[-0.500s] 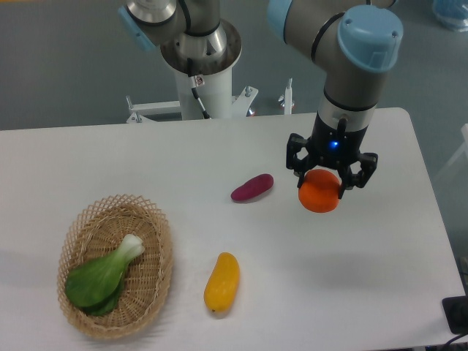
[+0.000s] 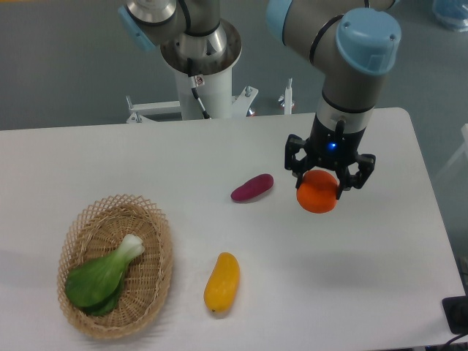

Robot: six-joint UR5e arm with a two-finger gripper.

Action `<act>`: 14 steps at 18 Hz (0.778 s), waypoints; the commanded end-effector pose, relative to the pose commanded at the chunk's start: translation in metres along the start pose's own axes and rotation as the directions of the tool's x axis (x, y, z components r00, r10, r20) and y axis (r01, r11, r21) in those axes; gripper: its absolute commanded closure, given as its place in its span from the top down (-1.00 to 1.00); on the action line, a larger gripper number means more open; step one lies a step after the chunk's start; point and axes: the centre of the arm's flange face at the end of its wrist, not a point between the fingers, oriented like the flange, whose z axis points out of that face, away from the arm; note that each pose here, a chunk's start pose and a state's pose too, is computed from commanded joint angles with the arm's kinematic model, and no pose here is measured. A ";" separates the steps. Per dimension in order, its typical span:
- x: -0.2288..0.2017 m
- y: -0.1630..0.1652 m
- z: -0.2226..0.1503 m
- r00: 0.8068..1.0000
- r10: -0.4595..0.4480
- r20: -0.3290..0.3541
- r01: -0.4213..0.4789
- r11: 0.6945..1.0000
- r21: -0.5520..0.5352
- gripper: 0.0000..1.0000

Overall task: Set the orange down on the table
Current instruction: 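Carry the held orange with the gripper toward the purple sweet potato, then lower the held orange onto the table beside the yellow mango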

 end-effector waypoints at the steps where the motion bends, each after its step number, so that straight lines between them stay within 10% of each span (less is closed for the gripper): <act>1: 0.001 0.002 0.007 1.000 -0.001 -0.008 0.001 1.000 -0.004 0.42; 14: 0.021 -0.010 0.128 0.998 0.057 0.024 -0.057 0.998 0.004 0.41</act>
